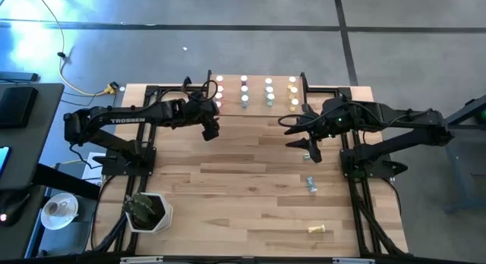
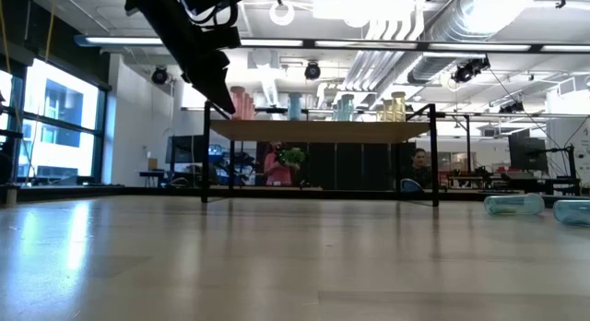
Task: Pick and place medicine bottles onto shelf by color
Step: Put the pink pill bottle on the shelf aligned with the other pink pill bottles, then put the blue pill bottle on the shelf aligned with the other blue pill bottles
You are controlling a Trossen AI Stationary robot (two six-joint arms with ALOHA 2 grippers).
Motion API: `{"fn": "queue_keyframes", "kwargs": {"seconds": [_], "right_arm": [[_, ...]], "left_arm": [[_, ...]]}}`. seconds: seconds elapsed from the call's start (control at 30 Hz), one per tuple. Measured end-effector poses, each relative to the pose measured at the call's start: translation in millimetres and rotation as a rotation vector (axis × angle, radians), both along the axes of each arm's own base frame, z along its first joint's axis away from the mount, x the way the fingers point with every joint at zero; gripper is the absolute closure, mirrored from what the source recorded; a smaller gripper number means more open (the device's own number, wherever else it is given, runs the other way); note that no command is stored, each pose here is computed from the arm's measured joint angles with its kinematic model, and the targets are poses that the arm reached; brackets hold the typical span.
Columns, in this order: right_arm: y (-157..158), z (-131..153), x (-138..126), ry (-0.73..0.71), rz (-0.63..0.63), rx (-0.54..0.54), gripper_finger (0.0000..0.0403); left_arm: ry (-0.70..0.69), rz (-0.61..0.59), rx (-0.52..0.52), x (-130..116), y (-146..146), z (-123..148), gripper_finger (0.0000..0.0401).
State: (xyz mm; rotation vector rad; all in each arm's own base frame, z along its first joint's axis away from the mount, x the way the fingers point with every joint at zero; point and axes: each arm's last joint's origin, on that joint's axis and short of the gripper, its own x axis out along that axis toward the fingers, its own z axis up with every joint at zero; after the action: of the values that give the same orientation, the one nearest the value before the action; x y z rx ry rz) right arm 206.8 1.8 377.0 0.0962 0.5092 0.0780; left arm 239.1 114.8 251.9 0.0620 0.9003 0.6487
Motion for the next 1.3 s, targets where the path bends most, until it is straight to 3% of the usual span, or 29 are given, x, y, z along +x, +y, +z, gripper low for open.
{"fn": "queue_keyframes", "kwargs": {"seconds": [0.77,1.1,1.3], "right_arm": [[0,0,0,0.001,-0.004,0.007,0.0221],[0,0,0,0.005,-0.012,0.022,0.0221],[0,-7,-4,0.089,-0.053,0.075,0.0221]], "left_arm": [[-0.027,0.003,0.006,-3,-9,7,0.0208],[-0.045,-0.028,-0.045,-4,-32,11,0.0208],[-0.13,-0.074,-0.109,-4,-56,19,0.0208]]}}
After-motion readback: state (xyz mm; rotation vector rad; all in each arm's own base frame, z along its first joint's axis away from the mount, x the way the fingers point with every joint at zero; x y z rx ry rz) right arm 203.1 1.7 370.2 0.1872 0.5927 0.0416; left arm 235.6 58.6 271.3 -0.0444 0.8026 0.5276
